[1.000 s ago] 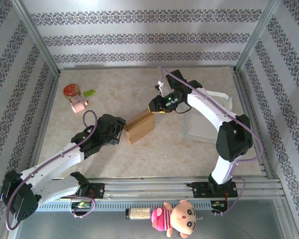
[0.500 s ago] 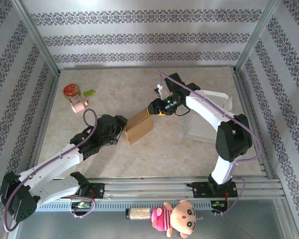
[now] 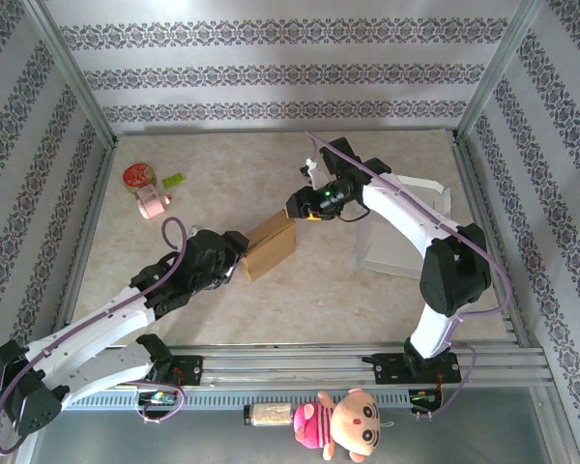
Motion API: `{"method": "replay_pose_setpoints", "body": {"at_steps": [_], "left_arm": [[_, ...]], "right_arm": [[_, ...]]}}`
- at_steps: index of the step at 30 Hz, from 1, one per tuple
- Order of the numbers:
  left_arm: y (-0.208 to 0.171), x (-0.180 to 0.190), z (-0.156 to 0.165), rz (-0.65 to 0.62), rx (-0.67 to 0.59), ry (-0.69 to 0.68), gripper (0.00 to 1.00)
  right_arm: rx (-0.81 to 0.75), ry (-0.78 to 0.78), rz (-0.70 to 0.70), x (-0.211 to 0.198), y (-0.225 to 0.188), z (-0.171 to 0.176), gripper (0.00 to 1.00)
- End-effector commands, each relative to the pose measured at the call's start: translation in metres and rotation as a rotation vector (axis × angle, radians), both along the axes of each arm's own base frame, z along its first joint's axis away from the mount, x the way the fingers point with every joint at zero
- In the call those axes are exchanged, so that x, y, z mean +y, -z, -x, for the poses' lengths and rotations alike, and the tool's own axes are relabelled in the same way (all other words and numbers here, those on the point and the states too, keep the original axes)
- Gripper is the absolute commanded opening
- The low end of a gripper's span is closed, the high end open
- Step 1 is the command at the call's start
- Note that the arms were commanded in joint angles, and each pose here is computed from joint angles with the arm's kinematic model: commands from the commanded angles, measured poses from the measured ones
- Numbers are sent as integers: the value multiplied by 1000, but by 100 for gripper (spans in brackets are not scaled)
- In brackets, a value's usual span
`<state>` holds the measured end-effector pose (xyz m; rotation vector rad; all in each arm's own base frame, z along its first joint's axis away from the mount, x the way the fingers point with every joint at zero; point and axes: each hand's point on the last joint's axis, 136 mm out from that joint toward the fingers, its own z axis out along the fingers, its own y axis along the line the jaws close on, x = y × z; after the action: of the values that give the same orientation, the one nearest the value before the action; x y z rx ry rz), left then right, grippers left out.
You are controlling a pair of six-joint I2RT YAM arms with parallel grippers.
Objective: Fold the paper box
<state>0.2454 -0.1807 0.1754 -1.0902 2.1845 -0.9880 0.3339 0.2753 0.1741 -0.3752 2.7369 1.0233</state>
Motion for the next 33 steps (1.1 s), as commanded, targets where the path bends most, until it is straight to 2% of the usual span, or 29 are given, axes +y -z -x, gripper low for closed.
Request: {"method": "replay_pose_setpoints", "body": {"at_steps": [1,5,11,14,16,20,22,25,29,33], "left_arm": [[25,9,13,-43,66,-17,55],[54,20,23,-29,118,-62,41],[78,30,31,-47,146,-87,39],[88,30,35,-50,164,-79,41],[82,29,32,-52,136,-69,45],[37,29,15,-93,-29,-32,57],[15,31,10,-118,-86,-26,59],[4,34,10,-128,-90,-29,59],[12,32,13,-93,-53,-41,57],[26,34,17,-81,-22,-60,46]], "right_arm": [[25,7,69,-8,24,4,50],[39,3,106,-13,40,7,47],[55,4,149,-19,59,10,45],[48,10,138,-17,50,8,45],[28,14,88,-10,29,5,45],[-27,14,-25,5,-17,2,49],[-40,13,-37,8,-26,1,52],[-43,5,-34,10,-26,1,53],[0,-3,-6,10,-9,3,51],[33,-29,30,10,10,13,50]]}}
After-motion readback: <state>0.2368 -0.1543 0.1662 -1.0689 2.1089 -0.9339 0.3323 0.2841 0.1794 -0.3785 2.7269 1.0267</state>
